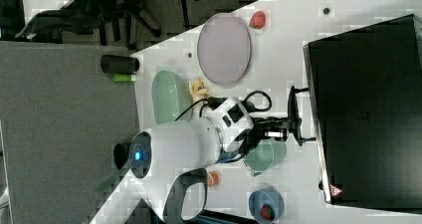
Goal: Flap open oven.
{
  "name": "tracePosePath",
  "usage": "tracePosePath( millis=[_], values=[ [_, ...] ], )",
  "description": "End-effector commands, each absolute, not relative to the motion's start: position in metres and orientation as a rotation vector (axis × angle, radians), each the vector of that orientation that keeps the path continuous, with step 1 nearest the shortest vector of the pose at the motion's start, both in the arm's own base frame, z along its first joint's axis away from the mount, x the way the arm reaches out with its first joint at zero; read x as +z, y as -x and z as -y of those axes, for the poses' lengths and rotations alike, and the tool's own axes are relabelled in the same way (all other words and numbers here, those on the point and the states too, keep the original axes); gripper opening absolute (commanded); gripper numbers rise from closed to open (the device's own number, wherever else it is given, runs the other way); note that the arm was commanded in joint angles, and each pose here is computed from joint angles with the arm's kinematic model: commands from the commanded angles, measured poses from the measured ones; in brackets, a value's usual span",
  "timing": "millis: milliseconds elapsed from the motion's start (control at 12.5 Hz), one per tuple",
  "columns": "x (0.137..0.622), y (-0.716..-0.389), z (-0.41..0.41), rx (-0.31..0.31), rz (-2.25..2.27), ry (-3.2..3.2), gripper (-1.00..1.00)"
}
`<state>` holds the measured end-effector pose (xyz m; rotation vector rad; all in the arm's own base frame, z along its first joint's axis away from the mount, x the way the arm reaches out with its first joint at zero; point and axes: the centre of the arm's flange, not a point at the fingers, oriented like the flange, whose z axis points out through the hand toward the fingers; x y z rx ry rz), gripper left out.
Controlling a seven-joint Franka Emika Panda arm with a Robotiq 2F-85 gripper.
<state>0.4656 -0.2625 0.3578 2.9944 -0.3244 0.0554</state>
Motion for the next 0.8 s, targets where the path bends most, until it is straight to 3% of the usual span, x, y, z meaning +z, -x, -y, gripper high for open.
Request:
tracePosePath(
  millis=[80, 800],
  values=[
    [0.349, -0.47, 0.264, 0.075, 0.247, -2.984, -0.65],
    [0.312, -0.487, 0.241, -0.003, 0.14, -2.931, -0.65]
  ],
)
